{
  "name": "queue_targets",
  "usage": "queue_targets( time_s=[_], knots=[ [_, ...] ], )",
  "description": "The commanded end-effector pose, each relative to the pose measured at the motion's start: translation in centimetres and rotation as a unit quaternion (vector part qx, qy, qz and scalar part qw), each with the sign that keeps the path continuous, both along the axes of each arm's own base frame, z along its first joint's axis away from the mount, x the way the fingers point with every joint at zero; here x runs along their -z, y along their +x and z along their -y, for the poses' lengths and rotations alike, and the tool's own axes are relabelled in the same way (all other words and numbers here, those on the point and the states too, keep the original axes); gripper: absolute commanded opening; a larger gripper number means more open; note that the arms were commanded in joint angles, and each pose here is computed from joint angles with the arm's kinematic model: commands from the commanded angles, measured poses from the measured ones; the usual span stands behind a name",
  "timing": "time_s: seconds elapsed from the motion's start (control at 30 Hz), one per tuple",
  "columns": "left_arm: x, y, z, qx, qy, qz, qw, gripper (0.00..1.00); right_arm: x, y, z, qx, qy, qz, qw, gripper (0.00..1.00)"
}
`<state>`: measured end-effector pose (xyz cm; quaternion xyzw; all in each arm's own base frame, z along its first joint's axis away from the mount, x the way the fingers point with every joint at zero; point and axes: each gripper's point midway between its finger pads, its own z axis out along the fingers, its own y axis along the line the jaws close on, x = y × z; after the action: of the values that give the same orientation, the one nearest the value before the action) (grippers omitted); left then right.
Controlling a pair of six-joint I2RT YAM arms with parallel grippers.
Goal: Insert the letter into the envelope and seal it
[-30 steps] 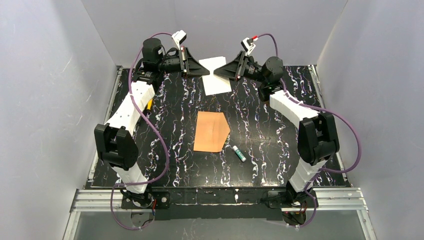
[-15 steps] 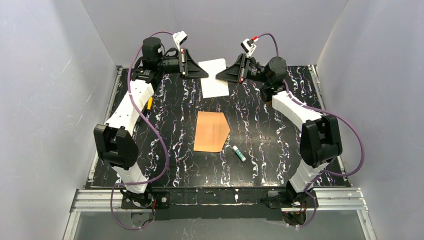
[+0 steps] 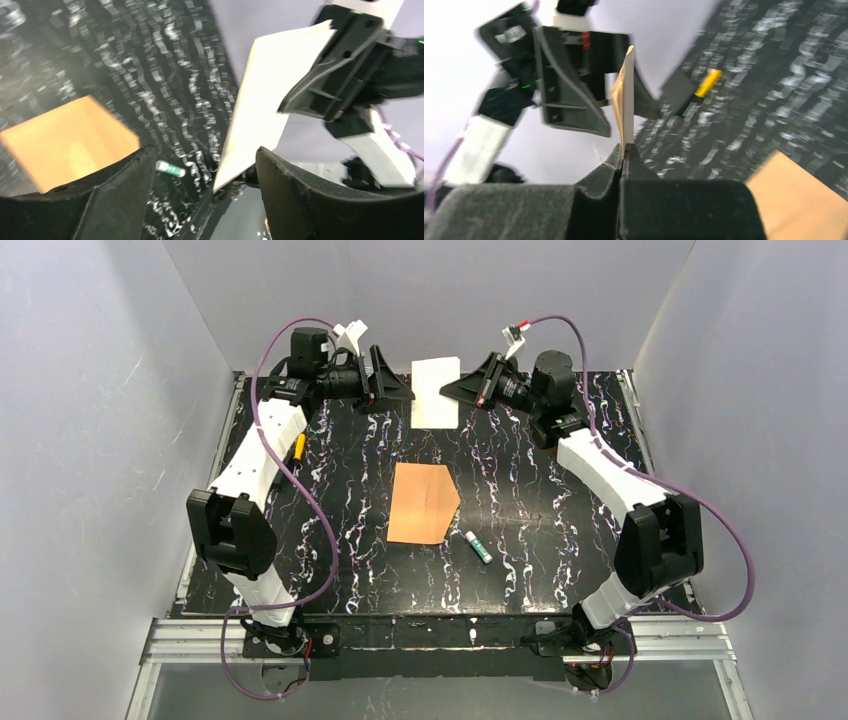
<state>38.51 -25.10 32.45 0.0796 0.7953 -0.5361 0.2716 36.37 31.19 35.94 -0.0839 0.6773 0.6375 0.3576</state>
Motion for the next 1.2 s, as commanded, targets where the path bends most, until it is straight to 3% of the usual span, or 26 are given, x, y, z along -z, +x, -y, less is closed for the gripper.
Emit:
queue_targets(
  time_s=[0.0,0.07,0.27,0.47,0.87,1.17],
  knots=[
    [6.4,-0.8,-3.9,-0.084,0.141,-0.060,0.985,0.71,9.3,2.6,3.4,0.145,-0.131,-0.064,0.979,0.01],
    [10.0,-2.2,-4.1,-0.075,0.153,-0.107,0.979,0.69,12.0,2.3,3.5,0.165,-0.144,-0.079,0.973,0.01],
    [17.6,-5.5,-3.5,-0.069,0.147,-0.225,0.961,0.47,18.3,1.1,3.5,0.201,-0.173,-0.086,0.960,0.01],
    [23.6,-8.5,-3.7,-0.051,0.187,-0.287,0.938,0.21,22.4,0.5,4.9,0.226,-0.199,-0.079,0.950,0.01],
    [29.2,-13.9,-3.7,-0.006,0.260,-0.336,0.905,0.10,27.2,-0.4,4.7,0.225,-0.188,-0.083,0.953,0.01],
    [31.7,-14.9,-4.5,0.009,0.347,-0.311,0.885,0.07,28.9,-0.7,4.2,0.219,-0.190,-0.101,0.952,0.01]
  ],
)
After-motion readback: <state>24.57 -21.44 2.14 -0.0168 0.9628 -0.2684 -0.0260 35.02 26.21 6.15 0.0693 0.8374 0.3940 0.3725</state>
